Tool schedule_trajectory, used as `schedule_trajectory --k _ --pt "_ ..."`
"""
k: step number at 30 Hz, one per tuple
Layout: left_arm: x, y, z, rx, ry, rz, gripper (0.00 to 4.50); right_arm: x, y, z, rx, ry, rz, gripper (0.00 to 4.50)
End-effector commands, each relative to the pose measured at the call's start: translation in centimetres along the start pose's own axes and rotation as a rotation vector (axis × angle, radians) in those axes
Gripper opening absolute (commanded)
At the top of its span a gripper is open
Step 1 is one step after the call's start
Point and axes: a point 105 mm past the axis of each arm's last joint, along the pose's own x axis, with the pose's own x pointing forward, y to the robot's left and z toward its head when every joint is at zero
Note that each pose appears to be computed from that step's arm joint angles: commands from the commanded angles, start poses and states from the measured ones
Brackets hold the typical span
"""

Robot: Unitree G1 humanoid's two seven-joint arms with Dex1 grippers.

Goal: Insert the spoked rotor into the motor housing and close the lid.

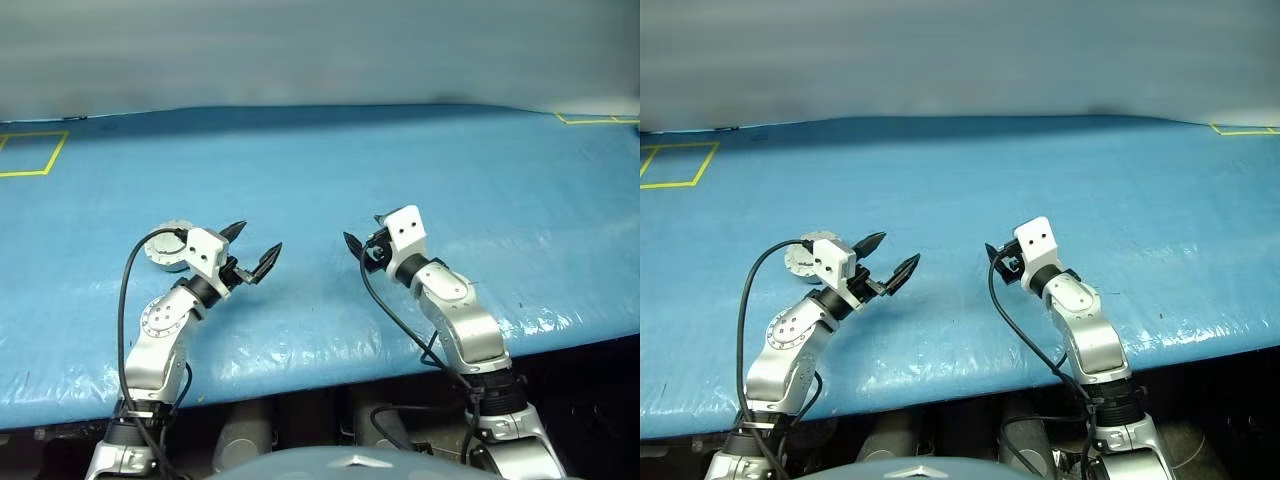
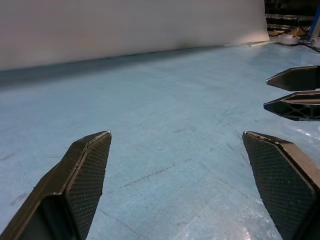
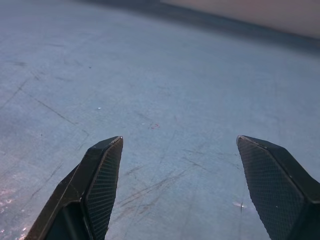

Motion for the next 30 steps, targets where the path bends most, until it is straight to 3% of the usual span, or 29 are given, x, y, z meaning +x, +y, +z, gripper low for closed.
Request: schedule_trajectory --k 1,30 --pt "0.3 0.1 1.6 0.043 -0.05 0.014 4.48 0.0 0.0 1.4 -0.025 -0.048 0.007 3.84" --pt "1.1 0.9 2.1 0.153 0.001 0.117 4.48 -0.2 -0.3 1.3 0.007 -0.057 -0.015 3.84"
